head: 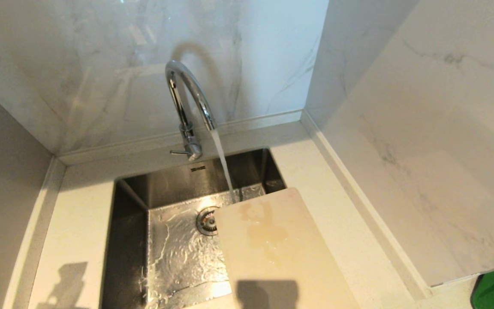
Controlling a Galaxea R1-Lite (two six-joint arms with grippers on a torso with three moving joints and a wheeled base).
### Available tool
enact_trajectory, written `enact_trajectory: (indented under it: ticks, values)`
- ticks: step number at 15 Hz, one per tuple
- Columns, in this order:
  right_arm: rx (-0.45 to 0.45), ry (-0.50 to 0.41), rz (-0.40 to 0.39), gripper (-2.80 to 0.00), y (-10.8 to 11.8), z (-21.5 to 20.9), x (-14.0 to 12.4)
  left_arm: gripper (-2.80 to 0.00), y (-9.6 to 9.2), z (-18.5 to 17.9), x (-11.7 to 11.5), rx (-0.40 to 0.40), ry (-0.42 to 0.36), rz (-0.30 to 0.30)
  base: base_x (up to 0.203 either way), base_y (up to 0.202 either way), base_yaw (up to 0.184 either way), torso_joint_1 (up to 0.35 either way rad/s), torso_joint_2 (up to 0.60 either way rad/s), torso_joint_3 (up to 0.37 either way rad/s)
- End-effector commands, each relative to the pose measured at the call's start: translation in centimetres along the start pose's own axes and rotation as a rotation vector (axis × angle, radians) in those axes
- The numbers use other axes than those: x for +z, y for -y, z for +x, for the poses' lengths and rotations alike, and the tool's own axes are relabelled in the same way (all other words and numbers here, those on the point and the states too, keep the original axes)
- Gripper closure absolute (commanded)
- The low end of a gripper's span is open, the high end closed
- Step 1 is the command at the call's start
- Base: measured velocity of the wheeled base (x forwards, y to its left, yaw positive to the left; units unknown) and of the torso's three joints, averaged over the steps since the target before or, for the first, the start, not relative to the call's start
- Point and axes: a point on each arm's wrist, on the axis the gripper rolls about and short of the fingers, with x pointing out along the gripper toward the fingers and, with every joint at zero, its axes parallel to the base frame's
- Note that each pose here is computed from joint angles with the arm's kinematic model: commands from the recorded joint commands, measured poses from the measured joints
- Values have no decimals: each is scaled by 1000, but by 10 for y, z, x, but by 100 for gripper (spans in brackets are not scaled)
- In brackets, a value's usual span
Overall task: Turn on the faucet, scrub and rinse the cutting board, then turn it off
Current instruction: Pick up the cutting board
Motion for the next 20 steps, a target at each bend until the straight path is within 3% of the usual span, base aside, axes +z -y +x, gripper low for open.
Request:
enact_trajectory:
  ticks: [1, 5, 8, 16, 20]
  values:
    - [0, 2, 0, 0, 0, 0, 0, 0, 1, -12, -13, 28, 59, -19, 0, 0, 0, 0, 0, 0]
    - [0, 2, 0, 0, 0, 0, 0, 0, 2, -19, -17, 23, 70, -61, 0, 0, 0, 0, 0, 0]
    - [0, 2, 0, 0, 0, 0, 0, 0, 3, -31, -21, 25, 135, -58, 0, 0, 0, 0, 0, 0]
    - [0, 2, 0, 0, 0, 0, 0, 0, 8, -56, -61, 2, 80, -74, 0, 0, 0, 0, 0, 0]
    - [0, 2, 0, 0, 0, 0, 0, 0, 9, -64, -67, -8, 163, -75, 0, 0, 0, 0, 0, 0]
